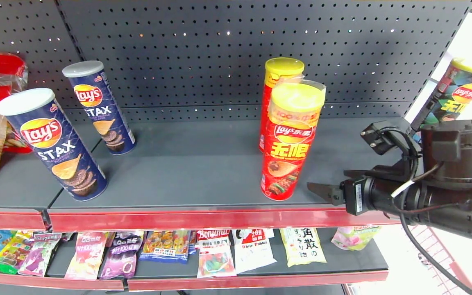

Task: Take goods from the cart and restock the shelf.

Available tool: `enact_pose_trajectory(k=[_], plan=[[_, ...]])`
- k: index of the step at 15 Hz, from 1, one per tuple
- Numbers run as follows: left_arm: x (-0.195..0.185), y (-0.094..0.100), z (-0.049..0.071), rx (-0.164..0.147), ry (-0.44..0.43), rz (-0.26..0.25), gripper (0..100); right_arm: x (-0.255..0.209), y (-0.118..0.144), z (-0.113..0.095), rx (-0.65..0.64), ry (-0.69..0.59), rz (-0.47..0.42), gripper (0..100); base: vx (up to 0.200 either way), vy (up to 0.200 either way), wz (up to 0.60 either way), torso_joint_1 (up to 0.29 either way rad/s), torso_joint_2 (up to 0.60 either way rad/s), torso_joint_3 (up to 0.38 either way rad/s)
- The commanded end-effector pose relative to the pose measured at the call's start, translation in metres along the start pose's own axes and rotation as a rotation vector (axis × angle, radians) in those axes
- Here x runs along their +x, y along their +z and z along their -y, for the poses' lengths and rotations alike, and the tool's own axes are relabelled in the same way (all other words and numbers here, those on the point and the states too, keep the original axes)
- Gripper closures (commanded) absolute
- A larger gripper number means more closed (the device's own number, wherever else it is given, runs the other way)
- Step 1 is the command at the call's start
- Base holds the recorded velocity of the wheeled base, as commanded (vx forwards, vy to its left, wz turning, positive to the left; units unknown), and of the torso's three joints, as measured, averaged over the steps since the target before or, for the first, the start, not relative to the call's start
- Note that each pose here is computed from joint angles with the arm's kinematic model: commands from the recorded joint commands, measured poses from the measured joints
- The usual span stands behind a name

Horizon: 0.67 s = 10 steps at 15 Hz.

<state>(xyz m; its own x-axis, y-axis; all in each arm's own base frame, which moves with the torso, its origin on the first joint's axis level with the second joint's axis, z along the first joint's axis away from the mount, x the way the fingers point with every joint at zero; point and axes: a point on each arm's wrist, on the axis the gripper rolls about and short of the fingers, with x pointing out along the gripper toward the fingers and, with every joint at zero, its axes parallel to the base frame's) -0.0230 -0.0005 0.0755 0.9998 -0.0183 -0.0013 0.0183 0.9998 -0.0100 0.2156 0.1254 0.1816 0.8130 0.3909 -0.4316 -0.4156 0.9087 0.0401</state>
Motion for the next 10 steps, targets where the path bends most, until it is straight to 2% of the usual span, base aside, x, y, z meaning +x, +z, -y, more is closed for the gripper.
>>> enact_pose_trajectory(k=[1, 10], plan=[[0.0, 0.0, 0.0, 0.001, 0.001, -0.002, 0, 0.007, 0.002, -0.002, -0.003, 0.004, -0.005, 0, 0.0, 0.0, 0.0, 0.0, 0.0, 0.0], [0.0, 0.0, 0.0, -0.001, 0.001, 0.0, 0, 0.025, 0.009, -0.005, -0.021, -0.002, -0.009, 0, 0.0, 0.0, 0.0, 0.0, 0.0, 0.0]])
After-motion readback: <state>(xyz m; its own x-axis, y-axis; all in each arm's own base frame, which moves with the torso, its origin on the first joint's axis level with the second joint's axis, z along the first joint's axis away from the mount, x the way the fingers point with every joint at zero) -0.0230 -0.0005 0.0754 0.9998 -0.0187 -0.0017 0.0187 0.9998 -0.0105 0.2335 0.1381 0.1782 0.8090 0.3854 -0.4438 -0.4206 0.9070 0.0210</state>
